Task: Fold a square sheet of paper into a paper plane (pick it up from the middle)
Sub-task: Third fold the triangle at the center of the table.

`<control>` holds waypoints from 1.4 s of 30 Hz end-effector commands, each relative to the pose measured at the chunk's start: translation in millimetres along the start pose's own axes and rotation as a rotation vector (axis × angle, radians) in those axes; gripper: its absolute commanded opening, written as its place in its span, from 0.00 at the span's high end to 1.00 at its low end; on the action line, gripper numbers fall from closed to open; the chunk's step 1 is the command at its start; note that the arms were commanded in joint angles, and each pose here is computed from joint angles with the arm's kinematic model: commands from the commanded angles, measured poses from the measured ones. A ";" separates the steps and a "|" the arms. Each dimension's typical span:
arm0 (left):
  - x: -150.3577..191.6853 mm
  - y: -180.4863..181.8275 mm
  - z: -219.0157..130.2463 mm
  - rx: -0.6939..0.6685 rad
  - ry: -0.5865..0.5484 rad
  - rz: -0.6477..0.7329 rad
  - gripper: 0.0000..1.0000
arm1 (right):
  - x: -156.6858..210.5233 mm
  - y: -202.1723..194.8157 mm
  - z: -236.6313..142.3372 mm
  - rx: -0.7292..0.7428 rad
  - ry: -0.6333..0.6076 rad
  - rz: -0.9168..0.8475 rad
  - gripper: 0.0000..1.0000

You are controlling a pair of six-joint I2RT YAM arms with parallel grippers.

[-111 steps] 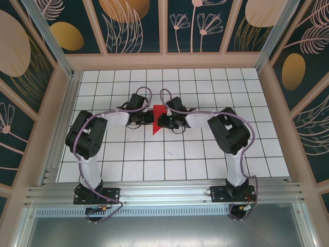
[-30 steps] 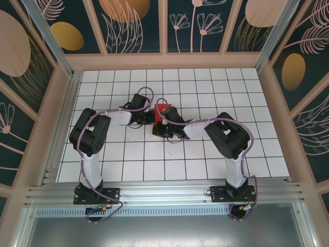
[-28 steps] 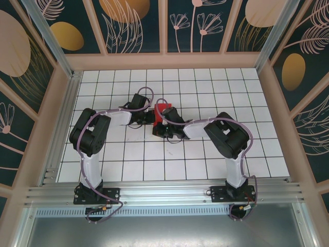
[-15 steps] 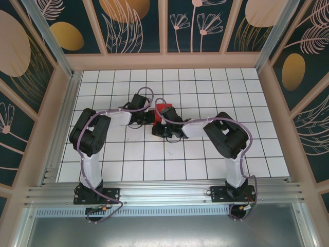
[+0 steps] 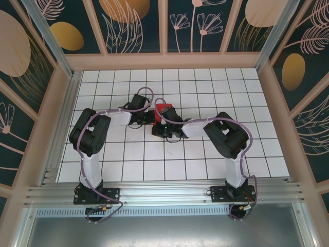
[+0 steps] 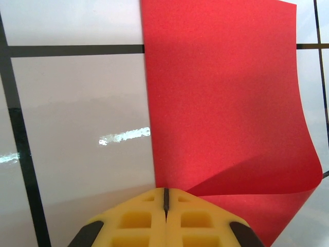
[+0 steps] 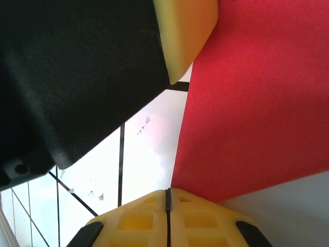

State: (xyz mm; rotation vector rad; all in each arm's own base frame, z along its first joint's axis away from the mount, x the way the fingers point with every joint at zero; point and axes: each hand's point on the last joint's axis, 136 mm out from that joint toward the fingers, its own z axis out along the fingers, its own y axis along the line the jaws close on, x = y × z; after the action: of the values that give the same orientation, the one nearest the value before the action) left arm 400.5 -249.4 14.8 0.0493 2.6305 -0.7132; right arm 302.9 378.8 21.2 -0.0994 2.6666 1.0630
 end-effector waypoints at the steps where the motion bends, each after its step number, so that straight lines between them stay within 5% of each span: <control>1: 25.3 26.4 7.7 -0.094 0.061 -0.032 1.00 | -5.6 5.8 -12.3 0.020 -0.022 -0.030 0.91; 9: 25.5 25.1 7.4 -0.087 0.062 -0.035 1.00 | -49.8 -0.8 -62.7 -0.002 -0.191 0.008 0.91; 23: 23.3 22.8 6.3 -0.081 0.059 -0.037 1.00 | -52.8 -16.6 -25.2 -0.004 -0.088 0.092 0.92; 42: 6.1 9.1 -6.3 -0.057 0.012 -0.026 1.00 | -34.5 -62.6 -11.7 0.188 -0.027 0.184 0.93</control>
State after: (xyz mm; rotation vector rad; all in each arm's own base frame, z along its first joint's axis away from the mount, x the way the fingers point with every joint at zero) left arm 400.7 -249.0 16.4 0.0384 2.6259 -0.7142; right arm 349.1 335.2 20.6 0.1309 2.6939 0.9628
